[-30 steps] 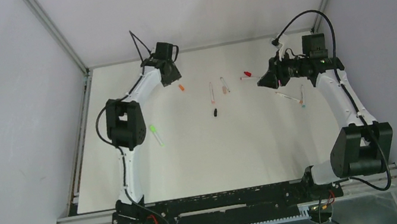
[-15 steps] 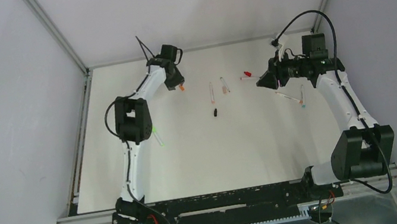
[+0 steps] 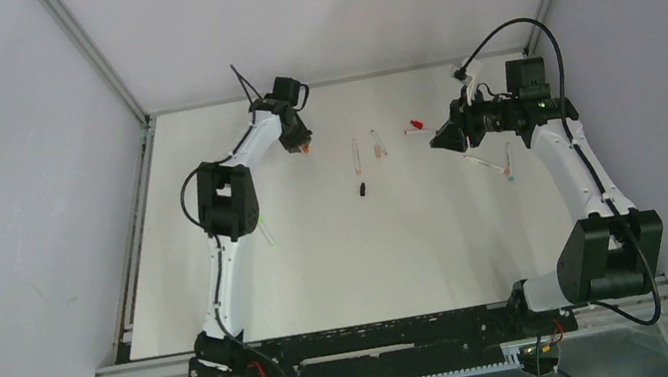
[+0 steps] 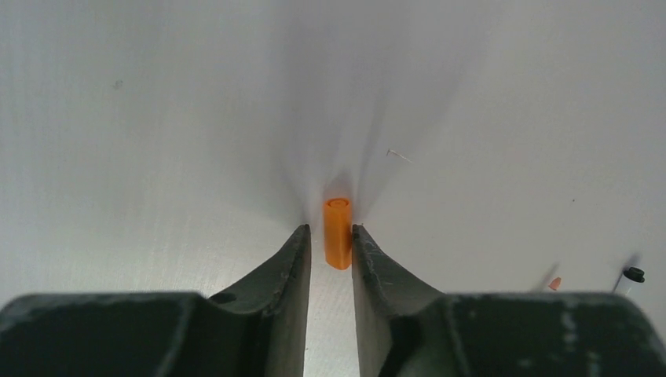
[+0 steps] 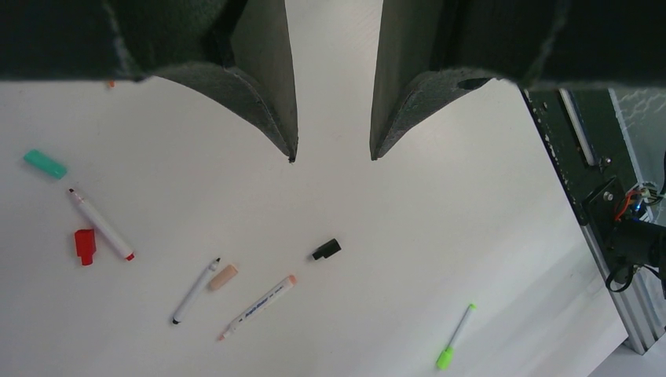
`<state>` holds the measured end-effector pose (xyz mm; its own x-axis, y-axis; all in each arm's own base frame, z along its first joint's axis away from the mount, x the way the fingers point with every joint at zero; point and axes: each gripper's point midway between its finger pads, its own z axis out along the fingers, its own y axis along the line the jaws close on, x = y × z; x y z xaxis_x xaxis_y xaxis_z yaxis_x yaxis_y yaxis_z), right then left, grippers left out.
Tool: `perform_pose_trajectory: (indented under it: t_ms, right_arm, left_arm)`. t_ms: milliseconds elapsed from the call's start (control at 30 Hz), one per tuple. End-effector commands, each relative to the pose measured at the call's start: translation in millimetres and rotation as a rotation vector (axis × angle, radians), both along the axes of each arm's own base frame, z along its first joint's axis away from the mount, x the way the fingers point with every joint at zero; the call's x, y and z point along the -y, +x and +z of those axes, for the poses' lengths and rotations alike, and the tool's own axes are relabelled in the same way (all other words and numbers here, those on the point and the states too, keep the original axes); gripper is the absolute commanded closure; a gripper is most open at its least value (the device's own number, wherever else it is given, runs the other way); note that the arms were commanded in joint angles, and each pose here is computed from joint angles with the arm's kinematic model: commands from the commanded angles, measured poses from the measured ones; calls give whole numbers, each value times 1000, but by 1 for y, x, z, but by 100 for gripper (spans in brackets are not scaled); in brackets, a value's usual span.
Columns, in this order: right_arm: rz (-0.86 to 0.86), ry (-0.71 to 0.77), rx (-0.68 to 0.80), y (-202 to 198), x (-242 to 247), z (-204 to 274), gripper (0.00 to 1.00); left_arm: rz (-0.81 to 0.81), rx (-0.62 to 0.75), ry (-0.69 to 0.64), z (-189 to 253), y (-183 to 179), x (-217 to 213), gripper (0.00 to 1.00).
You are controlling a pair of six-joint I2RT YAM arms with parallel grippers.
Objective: Insert the pens into the pen caps
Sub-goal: Move the pen cap to the center of the board.
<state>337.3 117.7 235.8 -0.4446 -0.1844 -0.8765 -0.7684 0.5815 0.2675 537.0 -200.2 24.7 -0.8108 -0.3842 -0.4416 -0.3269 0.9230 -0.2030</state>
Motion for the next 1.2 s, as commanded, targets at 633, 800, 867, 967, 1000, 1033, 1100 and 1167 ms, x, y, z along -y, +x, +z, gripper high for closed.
perform_pose_trajectory:
  t_ms: [633,800,867,967,1000,1033,1100,1167]
  right_arm:
    - [50,45,23,-14,-4,14,55]
    - [59,36,1,-14,-6,6,55]
    - [66,28,-4,-14,-7,3,55]
    - [71,10,-5,-13,-8,-2,55]
    - [70,2,-6,-13,-8,-4,55]
    - [70,-3,-6,-13,-8,-5,55]
    - [65,-11,-7,-12,-7,-8,55]
    - [62,-21,-4,-12,-5,-11,55]
  left_arm:
    - [-292,-96,187,10,-128,-10,88]
    - [-363,-89,202,-4,-197,-5,87]
    - [-381,-81,194,-9,-218,-3,87]
    - [-401,-81,194,-17,-238,0,85]
    - [-407,-77,198,-18,-242,1,82]
    - [-413,-74,202,-19,-245,2,78]
    - [-426,-60,203,-20,-248,5,71]
    - [-431,-42,202,-18,-247,7,67]
